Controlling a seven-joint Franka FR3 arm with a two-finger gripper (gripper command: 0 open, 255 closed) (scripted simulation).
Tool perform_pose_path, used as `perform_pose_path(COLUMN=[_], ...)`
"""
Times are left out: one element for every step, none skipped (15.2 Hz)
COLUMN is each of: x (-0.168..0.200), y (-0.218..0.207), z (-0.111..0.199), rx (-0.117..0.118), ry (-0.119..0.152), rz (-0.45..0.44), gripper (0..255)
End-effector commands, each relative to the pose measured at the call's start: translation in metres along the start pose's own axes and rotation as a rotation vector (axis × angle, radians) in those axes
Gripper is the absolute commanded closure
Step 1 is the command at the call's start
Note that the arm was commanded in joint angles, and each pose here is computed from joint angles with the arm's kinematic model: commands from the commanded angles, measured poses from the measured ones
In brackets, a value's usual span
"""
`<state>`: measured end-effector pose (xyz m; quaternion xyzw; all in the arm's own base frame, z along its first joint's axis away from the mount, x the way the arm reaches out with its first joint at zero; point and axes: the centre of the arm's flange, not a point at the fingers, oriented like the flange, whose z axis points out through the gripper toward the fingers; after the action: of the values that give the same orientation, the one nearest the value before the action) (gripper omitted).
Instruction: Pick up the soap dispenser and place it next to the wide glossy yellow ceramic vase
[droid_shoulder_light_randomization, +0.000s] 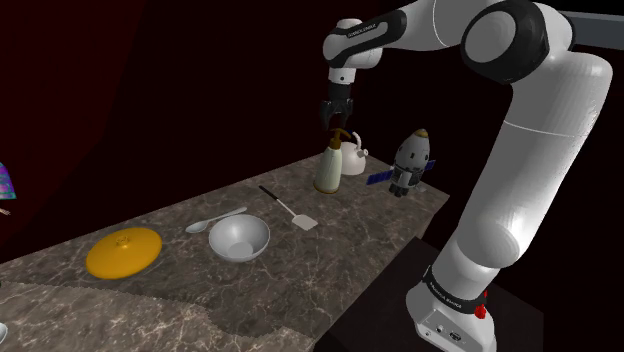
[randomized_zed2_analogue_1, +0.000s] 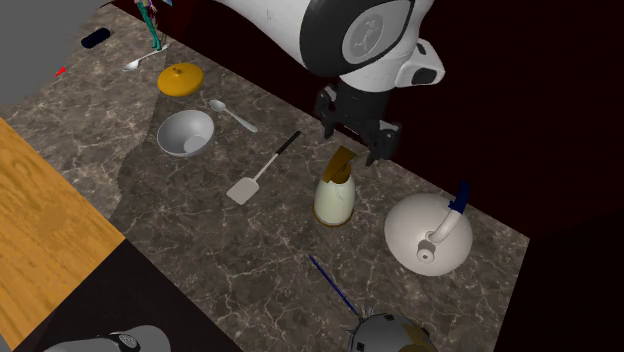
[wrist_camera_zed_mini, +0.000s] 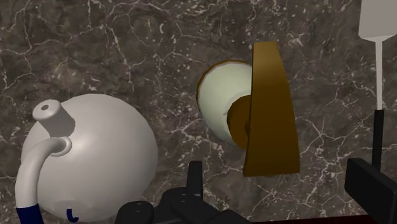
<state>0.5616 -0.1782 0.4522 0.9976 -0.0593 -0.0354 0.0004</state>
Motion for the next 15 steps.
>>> perform_pose_path(x=[0.001,0.001,0.001,0.001,0.001,0.001,0.001,0.001,0.001,0.001,0.001,0.001,0.001,0.001,0.001], y=[0.0,0.0,0.0,0.0,0.0,0.0,0.0,0.0,0.0,0.0,0.0,0.0,0.0,0.0,0.0], z=[0.01,0.015,0.021,0.024,0.024,0.024,0.024,0.024,0.024,0.024,0.024,0.024,0.024,0.024,0.024], rx=[0.0,0.0,0.0,0.0,0.0,0.0,0.0,0.0,0.0,0.0,0.0,0.0,0.0,0.0,0.0], ry=[0.0,0.0,0.0,0.0,0.0,0.0,0.0,0.0,0.0,0.0,0.0,0.0,0.0,0.0,0.0], rz=[0.0,0.0,0.0,0.0,0.0,0.0,0.0,0.0,0.0,0.0,0.0,0.0,0.0,0.0,0.0], gripper=[0,0,0,0,0,0,0,0,0,0,0,255,255,255,255])
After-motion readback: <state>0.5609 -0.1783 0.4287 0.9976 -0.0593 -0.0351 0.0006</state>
